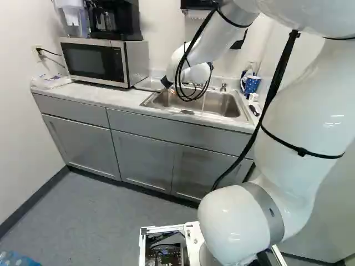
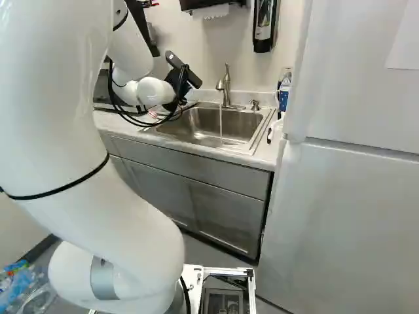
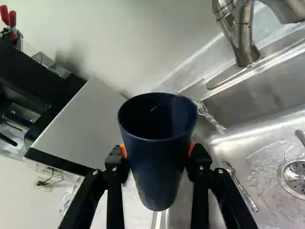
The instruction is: Rinse the cup and place it in the tray
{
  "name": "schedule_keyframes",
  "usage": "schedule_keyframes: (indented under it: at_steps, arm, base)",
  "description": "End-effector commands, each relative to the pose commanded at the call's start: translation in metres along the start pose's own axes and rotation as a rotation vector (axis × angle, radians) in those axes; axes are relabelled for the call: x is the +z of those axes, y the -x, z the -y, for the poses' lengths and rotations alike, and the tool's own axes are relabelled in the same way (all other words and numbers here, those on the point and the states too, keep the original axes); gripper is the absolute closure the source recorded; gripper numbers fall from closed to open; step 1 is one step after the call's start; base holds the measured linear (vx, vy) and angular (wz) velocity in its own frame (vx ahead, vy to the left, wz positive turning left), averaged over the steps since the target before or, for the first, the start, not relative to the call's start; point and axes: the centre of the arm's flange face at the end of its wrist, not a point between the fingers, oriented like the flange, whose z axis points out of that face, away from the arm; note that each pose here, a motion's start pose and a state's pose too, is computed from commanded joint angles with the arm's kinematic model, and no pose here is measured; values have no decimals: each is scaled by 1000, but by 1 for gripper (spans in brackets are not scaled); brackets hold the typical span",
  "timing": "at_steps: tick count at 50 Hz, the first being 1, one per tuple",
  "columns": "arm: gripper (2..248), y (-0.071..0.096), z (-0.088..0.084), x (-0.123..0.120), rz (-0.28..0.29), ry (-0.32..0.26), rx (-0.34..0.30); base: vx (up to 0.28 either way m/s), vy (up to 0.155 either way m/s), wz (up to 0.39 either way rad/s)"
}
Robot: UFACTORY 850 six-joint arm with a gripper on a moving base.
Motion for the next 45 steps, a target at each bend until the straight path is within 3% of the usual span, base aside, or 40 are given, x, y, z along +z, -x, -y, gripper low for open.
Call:
schedule_keyframes:
  at_steps: [45]
  arm:
    - [124, 0, 0, 0, 0, 0, 473]
  base:
    - [0, 0, 0]
